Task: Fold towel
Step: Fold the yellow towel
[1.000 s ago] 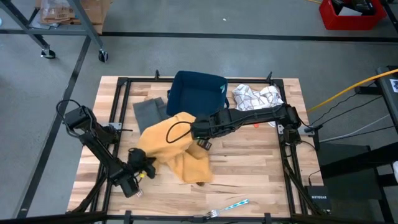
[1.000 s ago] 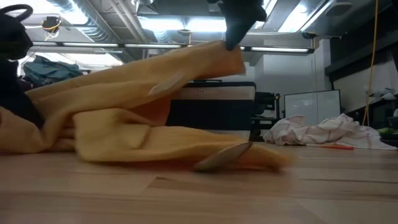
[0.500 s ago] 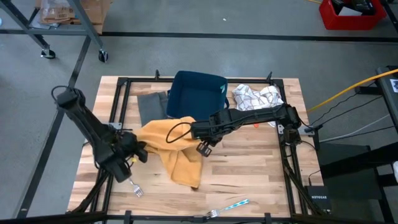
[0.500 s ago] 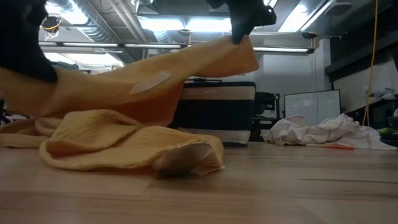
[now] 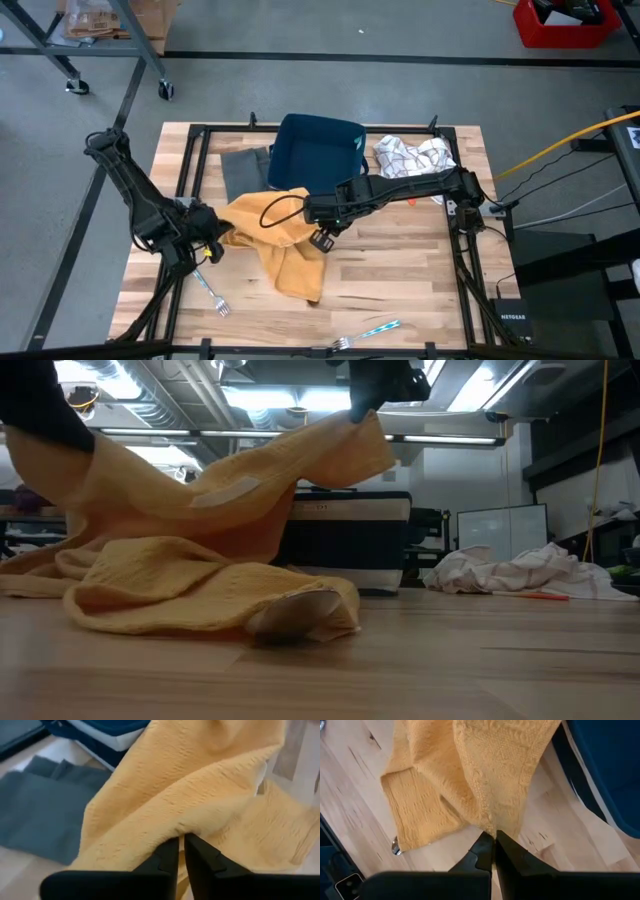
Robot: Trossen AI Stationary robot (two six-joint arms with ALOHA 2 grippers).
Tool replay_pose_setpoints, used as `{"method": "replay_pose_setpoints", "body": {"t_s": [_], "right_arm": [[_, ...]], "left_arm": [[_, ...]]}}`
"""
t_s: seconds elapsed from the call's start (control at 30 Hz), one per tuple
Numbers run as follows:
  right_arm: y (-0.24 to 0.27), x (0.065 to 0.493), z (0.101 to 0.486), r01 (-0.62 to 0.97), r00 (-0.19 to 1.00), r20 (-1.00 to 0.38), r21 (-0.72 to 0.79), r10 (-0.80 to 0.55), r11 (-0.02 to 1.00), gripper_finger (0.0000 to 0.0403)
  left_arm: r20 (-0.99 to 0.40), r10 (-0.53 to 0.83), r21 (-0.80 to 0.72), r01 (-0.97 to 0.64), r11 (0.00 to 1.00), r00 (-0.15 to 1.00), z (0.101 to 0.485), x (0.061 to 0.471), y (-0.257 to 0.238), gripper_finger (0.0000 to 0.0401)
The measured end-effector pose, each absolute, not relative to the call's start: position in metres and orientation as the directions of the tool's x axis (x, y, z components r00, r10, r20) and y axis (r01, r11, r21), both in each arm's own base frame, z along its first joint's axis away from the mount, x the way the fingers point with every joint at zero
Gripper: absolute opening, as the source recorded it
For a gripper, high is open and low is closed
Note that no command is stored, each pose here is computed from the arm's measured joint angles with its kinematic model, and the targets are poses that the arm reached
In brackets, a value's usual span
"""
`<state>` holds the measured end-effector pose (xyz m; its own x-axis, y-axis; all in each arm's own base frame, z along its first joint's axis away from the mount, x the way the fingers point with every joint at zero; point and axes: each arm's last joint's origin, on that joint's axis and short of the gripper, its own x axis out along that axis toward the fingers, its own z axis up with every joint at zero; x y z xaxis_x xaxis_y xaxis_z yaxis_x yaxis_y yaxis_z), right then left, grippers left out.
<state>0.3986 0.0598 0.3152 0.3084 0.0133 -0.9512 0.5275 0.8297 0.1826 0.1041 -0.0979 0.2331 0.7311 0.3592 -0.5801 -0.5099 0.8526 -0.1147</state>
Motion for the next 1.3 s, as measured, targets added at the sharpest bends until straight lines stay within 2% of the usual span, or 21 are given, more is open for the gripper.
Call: {"method": "replay_pose_setpoints", "body": {"t_s": [0.27,0.4,0.57,0.77,0.83,0.93,1.13,1.23,1.3], "right_arm": [[0.06,0.398,0.315,0.522,0.307,-0.952,0.18,0.013,0.834,0.0012],[0.06,0.398,0.315,0.522,0.307,-0.952,0.18,0.013,0.834,0.0012],[0.06,0.399,0.315,0.521,0.307,-0.952,0.18,0.013,0.834,0.0012],[0.06,0.399,0.315,0.52,0.307,-0.952,0.18,0.013,0.835,0.0012],[0.06,0.399,0.315,0.519,0.307,-0.952,0.179,0.013,0.836,0.0012],[0.06,0.399,0.315,0.519,0.307,-0.952,0.179,0.013,0.836,0.0012],[0.06,0.399,0.315,0.518,0.307,-0.952,0.179,0.013,0.836,0.0012],[0.059,0.399,0.315,0.519,0.307,-0.952,0.179,0.013,0.836,0.0012],[0.059,0.399,0.315,0.519,0.307,-0.952,0.179,0.013,0.836,0.0012]], "left_arm": [[-0.581,0.361,-0.039,-0.468,0.883,0.729,0.233,0.104,-0.098,0.0119],[-0.582,0.364,0.071,-0.4,0.914,0.728,0.233,0.104,-0.098,0.0154],[-0.543,0.406,0.267,-0.307,0.913,0.735,0.234,0.105,-0.095,0.0162],[-0.465,0.494,0.368,-0.348,0.863,0.735,0.236,0.112,-0.087,0.0149],[-0.461,0.495,0.324,-0.379,0.867,0.737,0.237,0.115,-0.087,0.0145],[-0.48,0.439,0.175,-0.407,0.896,0.76,0.238,0.121,-0.093,0.0141],[-0.563,0.107,-0.191,-0.255,0.948,0.819,0.244,0.134,-0.121,0.013],[-0.595,-0.026,-0.256,-0.159,0.953,0.803,0.24,0.139,-0.137,0.0122],[-0.624,-0.04,-0.243,-0.145,0.959,0.781,0.232,0.141,-0.146,0.0116]]}}
